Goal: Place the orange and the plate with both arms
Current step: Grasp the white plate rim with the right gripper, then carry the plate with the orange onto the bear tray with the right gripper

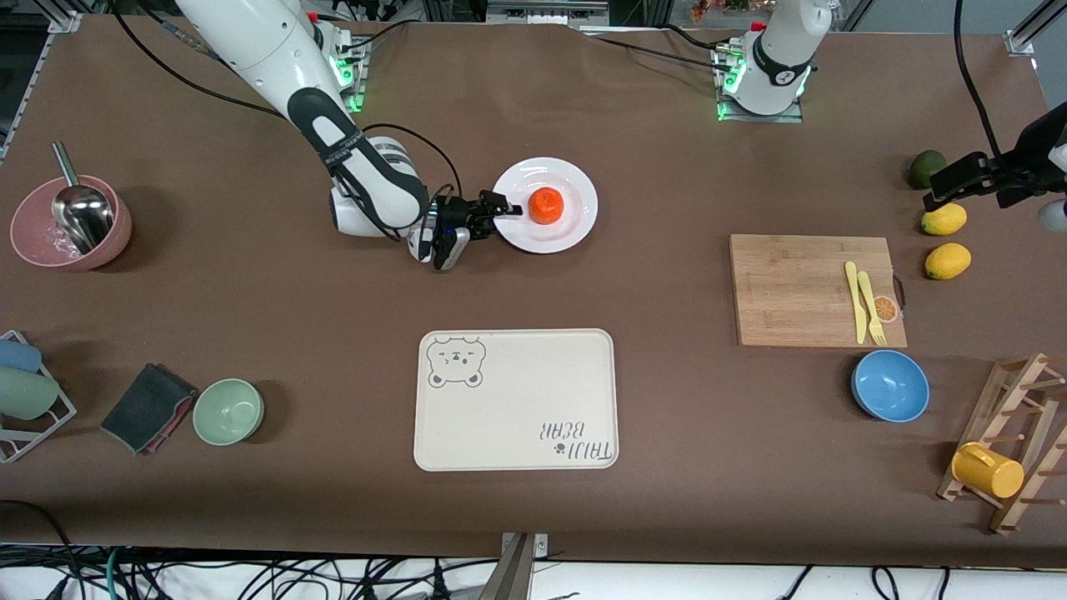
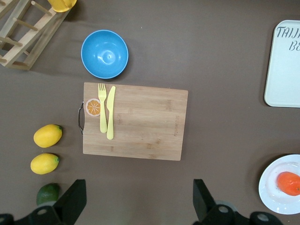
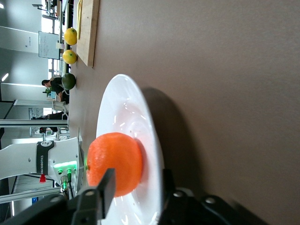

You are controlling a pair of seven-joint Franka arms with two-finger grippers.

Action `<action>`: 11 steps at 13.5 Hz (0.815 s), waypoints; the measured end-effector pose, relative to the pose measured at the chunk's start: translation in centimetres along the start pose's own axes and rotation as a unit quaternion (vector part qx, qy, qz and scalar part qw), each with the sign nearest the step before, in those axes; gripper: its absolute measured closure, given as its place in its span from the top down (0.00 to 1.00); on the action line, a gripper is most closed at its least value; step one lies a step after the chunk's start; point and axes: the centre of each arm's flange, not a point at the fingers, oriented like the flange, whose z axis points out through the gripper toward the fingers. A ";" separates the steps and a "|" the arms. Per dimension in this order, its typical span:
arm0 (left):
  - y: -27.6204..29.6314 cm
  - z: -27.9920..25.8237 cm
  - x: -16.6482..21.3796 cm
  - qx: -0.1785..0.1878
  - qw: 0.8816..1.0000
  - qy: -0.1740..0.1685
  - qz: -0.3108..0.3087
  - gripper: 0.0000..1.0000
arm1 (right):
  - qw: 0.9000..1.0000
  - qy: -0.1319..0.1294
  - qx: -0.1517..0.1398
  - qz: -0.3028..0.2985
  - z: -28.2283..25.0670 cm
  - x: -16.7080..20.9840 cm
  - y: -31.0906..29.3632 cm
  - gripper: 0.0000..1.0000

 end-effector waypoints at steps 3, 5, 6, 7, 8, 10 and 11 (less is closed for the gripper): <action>0.1 -0.8 0.0 0.000 1.000 0.009 0.002 1.00 | 1.000 0.001 -0.001 -0.004 0.0 0.0 0.0 0.10; 0.6 -0.9 0.0 0.000 1.000 0.010 0.007 1.00 | 1.000 0.002 -0.002 -0.009 -0.1 0.1 0.1 0.04; 0.8 -0.7 0.3 0.000 1.000 0.013 0.008 1.00 | 1.000 0.002 -0.002 -0.011 -0.1 0.1 0.1 0.04; 0.8 -0.5 0.7 0.000 1.000 0.019 0.008 1.00 | 1.000 0.003 -0.002 -0.014 -0.1 0.2 0.0 0.04; 0.8 -0.3 1.0 0.000 1.000 0.020 0.008 1.00 | 1.000 0.006 -0.001 -0.017 -0.2 0.6 -0.1 0.04; 0.7 0.1 1.2 0.000 1.000 0.018 0.006 1.00 | 1.000 0.017 0.001 -0.024 -0.6 2.0 -0.6 0.04; 0.6 0.1 1.2 0.000 1.000 0.017 0.006 1.00 | 0.999 0.028 0.001 -0.025 -1.1 3.1 -0.9 0.04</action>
